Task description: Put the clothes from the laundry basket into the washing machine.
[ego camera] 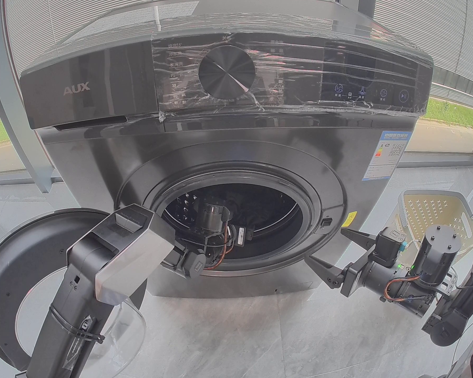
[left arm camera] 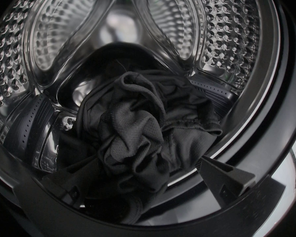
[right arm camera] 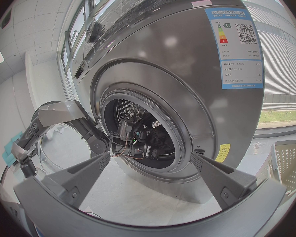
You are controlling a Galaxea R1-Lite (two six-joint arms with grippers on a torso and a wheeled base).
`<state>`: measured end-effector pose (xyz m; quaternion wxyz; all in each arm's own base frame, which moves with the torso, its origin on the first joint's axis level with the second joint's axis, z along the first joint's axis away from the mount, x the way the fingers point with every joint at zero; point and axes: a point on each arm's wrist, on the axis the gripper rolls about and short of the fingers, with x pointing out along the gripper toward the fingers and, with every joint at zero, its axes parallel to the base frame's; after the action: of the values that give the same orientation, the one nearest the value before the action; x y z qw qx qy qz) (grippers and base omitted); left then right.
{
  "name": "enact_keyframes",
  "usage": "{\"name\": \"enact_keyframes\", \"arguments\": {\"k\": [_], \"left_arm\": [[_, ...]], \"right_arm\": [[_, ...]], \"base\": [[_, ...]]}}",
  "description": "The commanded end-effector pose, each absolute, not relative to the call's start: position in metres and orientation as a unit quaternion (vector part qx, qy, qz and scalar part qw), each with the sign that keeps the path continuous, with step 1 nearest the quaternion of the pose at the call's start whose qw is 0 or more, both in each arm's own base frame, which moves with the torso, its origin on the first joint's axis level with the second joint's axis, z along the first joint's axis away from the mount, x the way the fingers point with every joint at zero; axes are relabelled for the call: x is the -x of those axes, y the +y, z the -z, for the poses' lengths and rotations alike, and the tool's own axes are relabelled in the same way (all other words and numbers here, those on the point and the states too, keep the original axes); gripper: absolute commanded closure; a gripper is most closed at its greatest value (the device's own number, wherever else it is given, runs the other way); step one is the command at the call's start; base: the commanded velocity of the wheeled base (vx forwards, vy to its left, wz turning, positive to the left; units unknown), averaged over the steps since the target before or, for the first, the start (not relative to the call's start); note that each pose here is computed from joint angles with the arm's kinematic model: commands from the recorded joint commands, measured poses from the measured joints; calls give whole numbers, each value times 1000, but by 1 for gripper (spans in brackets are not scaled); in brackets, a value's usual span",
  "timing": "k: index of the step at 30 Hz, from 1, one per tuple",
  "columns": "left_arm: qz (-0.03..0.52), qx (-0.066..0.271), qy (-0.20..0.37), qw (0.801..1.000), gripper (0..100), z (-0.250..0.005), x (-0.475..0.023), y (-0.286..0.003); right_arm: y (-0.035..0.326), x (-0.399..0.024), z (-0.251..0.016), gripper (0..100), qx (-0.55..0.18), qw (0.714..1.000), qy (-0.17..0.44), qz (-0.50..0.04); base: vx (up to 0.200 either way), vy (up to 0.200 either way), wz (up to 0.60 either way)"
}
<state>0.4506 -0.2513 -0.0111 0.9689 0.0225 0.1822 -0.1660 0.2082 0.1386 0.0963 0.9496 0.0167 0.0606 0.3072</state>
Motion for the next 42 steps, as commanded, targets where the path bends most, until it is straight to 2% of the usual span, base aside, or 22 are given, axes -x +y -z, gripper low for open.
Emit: {"name": "enact_keyframes", "arguments": {"k": [1, 2, 3, 14, 21, 25, 38, 39, 42], "left_arm": [[167, -26, 186, 968, 0, 7, -447, -249], [168, -26, 186, 968, 0, 7, -447, -249], [168, -26, 186, 968, 100, 8, -447, -249], [166, -15, 166, 972, 100, 8, -457, -252], [147, 17, 80, 986, 100, -20, -484, -254], [139, 25, 51, 989, 100, -29, -494, -252], [127, 24, 45, 991, 100, -22, -501, -248], [127, 22, 47, 991, 0, -22, -501, -248], [127, 24, 46, 991, 0, -22, -501, -248]], "right_arm": [[139, -208, -96, 0, -17, 949, 61, -308], [139, -208, -96, 0, -17, 949, 61, -308], [139, -208, -96, 0, -17, 949, 61, -308], [139, -208, -97, 0, -17, 949, 59, -308], [139, -208, -97, 0, -17, 949, 59, -308], [139, -208, -96, 0, -17, 949, 60, -308], [139, -209, -96, 0, -16, 949, 62, -308], [139, -208, -96, 0, -16, 949, 62, -308], [139, -209, -96, 0, -16, 949, 62, -308]], "base": [[0, 0, 0], [0, 0, 0], [0, 0, 0], [0, 0, 0], [0, 0, 0], [0, 0, 0], [0, 0, 0], [0, 0, 0], [0, 0, 0]]}}
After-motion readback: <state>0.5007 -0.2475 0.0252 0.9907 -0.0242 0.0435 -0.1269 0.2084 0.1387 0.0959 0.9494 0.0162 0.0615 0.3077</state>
